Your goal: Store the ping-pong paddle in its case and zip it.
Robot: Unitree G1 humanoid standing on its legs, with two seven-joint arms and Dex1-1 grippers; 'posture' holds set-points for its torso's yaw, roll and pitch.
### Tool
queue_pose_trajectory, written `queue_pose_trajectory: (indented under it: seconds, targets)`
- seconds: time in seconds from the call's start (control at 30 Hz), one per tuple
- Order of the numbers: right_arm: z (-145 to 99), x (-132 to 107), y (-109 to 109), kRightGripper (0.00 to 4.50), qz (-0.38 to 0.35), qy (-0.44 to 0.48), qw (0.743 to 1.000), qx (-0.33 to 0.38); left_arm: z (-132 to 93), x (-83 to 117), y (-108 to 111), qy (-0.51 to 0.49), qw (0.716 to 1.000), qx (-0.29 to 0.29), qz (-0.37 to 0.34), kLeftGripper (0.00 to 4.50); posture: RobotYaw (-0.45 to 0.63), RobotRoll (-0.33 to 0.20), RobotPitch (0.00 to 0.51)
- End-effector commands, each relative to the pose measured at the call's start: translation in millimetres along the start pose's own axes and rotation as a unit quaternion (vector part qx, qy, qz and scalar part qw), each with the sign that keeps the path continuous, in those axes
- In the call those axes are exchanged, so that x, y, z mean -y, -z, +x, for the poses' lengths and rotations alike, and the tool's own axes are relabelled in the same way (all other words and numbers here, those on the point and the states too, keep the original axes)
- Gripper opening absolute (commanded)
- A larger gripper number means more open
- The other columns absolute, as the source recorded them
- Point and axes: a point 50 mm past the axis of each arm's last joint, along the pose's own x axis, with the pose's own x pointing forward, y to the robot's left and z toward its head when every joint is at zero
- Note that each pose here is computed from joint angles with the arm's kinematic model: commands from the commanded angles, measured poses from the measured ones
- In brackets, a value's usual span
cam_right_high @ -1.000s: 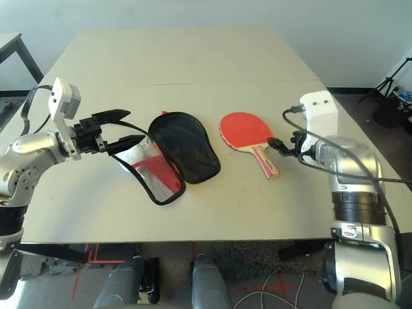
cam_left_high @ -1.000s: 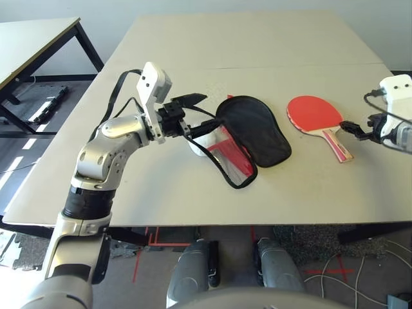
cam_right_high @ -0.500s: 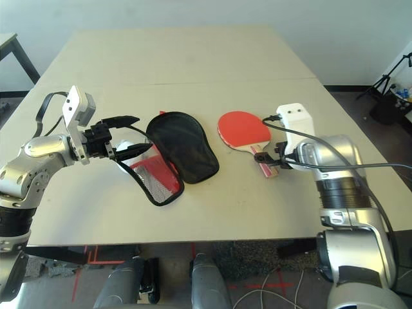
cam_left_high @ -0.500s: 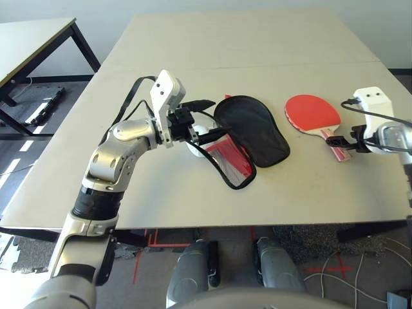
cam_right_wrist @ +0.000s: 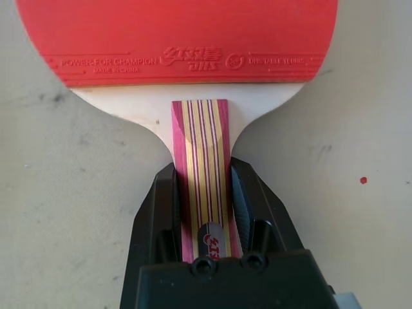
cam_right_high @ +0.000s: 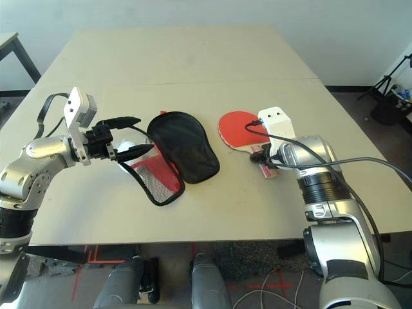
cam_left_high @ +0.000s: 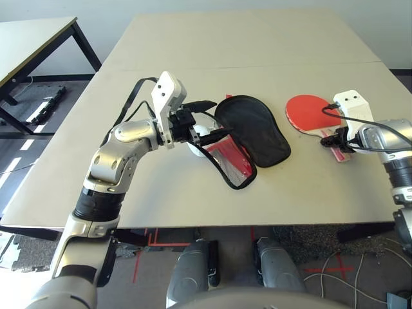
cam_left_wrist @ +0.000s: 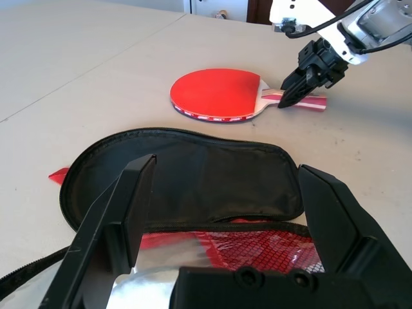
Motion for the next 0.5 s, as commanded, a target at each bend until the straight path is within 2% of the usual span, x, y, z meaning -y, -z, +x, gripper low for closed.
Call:
queue_pose_trajectory:
  seconds: [0.03,0.13,0.37,0.5]
  targets:
    - [-0.6,-1.7,8.5,1.09,0.001,0.006,1.000,-0.003,2.5,4.2,2.5,0.009,1.000,-0.005,0.005,4.50,-0.10,0.000,0.126]
    - [-2.9,-2.8,10.1,1.09,-0.006,0.017,1.000,0.018,3.4,4.7,3.5,0.010,1.000,-0.006,0.004,4.50,-0.11,0.000,0.129]
    - [-13.4,-8.5,2.6,1.09,-0.031,0.050,0.989,0.135,4.7,5.2,4.5,0.013,1.000,-0.008,0.005,4.50,-0.11,0.000,0.129]
    - [-22.2,-19.5,-9.5,1.09,-0.029,0.038,0.981,0.186,4.8,5.1,4.1,0.014,1.000,-0.009,0.007,4.50,-0.11,0.000,0.130]
